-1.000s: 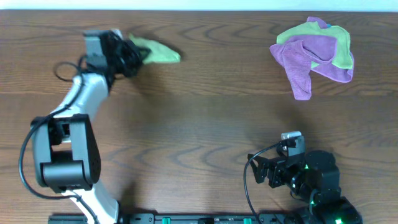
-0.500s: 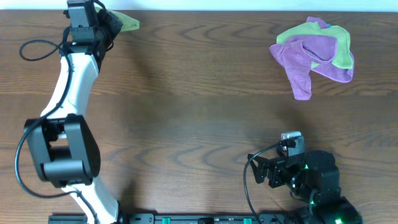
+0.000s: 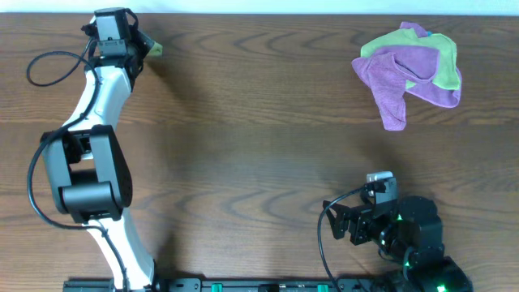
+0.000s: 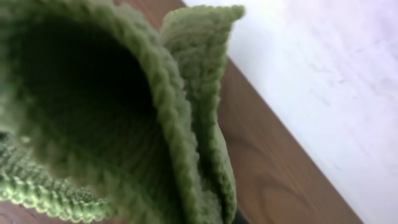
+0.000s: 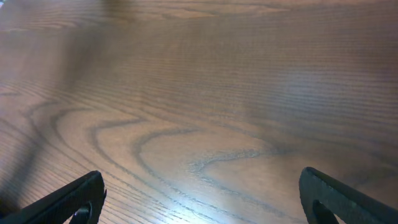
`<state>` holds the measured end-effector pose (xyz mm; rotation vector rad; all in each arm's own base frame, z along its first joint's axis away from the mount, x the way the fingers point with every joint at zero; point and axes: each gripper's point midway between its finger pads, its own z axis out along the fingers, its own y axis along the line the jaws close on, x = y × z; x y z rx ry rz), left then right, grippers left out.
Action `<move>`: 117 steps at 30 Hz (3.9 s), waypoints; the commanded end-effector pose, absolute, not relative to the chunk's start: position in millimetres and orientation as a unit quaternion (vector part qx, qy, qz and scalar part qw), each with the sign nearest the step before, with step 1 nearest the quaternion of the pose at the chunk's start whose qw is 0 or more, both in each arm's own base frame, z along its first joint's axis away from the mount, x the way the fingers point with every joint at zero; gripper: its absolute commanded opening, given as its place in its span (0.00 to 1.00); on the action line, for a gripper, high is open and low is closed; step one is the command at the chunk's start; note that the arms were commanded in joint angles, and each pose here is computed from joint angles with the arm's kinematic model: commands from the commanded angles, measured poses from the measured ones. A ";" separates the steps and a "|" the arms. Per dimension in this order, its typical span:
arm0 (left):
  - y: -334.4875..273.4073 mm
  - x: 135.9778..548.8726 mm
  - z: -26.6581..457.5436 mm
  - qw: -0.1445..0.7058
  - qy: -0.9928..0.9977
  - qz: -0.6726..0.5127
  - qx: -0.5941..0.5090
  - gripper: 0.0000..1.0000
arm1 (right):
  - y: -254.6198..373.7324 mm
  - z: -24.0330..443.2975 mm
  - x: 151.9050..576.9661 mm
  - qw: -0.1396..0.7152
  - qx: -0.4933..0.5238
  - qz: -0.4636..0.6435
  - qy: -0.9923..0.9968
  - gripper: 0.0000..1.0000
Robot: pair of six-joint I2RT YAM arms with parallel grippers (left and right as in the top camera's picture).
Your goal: Fold the cloth
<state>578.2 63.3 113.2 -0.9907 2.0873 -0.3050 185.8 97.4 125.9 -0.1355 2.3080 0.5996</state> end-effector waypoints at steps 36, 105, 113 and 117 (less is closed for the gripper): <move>66.6 509.4 33.4 0.216 0.880 -0.041 -0.421 0.87 | 96.5 125.7 185.8 0.367 -0.043 0.238 0.898 0.99; 9.4 233.9 257.0 0.504 0.862 -0.019 -0.048 0.95 | 96.5 125.7 185.7 0.367 -0.043 0.238 0.898 0.99; -14.0 240.0 180.2 0.477 0.875 -0.081 -0.018 0.95 | 96.5 125.7 185.7 0.367 -0.042 0.238 0.898 0.99; -23.0 244.5 159.7 0.483 0.869 -0.105 -0.003 0.95 | 96.5 125.7 185.7 0.367 -0.043 0.238 0.898 0.99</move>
